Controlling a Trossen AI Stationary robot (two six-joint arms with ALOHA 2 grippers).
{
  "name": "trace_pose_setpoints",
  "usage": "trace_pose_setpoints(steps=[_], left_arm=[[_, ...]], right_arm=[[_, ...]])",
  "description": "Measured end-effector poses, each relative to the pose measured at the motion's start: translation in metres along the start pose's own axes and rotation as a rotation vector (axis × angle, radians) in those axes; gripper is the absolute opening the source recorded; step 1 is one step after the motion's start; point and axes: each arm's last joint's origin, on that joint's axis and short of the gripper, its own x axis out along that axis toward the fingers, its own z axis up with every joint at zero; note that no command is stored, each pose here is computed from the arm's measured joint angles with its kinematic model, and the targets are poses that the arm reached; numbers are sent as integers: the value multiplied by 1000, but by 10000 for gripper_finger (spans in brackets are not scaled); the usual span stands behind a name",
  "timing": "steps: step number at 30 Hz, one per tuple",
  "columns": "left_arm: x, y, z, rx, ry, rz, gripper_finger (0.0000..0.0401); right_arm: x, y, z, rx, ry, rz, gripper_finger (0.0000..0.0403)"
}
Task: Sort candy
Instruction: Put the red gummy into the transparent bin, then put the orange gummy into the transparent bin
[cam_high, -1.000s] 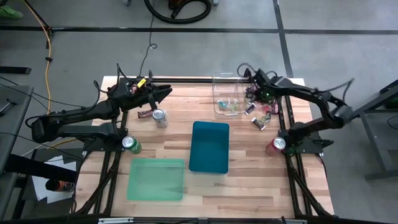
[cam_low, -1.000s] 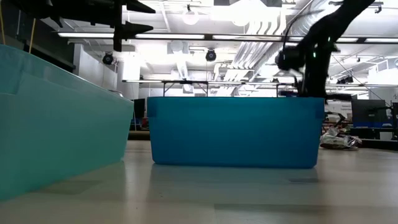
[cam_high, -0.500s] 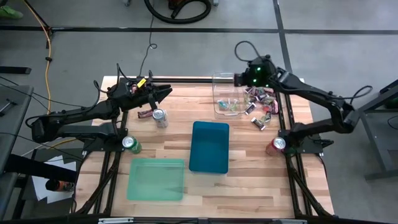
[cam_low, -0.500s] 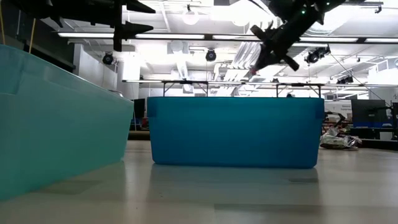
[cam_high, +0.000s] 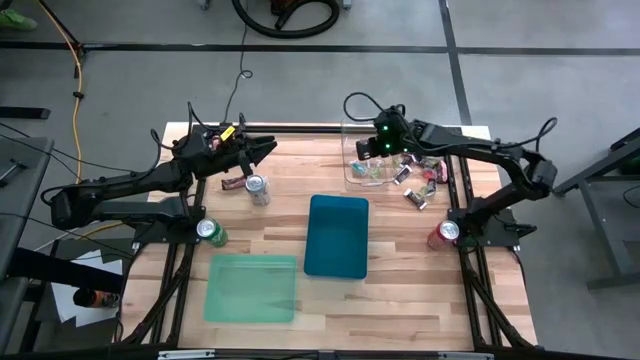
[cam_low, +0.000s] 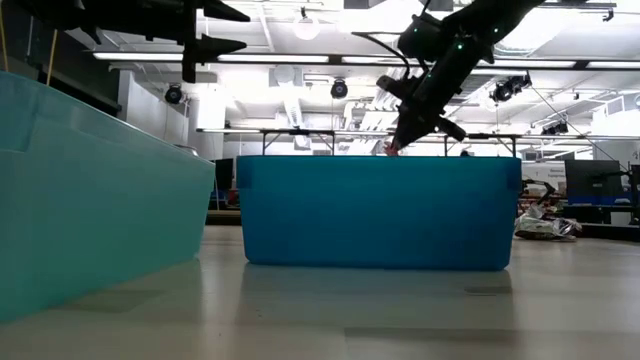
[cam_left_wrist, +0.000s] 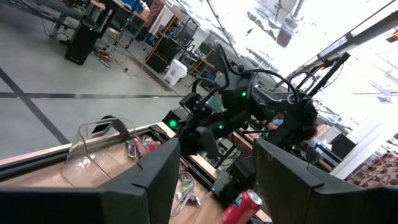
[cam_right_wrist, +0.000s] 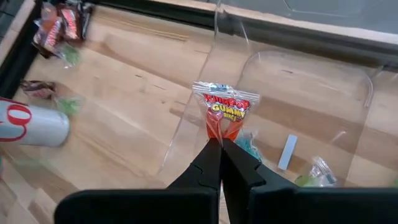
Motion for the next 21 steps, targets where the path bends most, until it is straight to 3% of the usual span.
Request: trace_pose_setpoints(steps=[14, 17, 21], left_arm=[[0, 0, 0, 0, 1, 0, 188], [0, 0, 0, 0, 1, 0, 188], [0, 0, 0, 0, 1, 0, 188]], right_arm=[[0, 4, 0, 26, -5, 32, 9], [0, 2, -2, 25, 16, 10, 41], [0, 2, -3, 6, 25, 4, 114]])
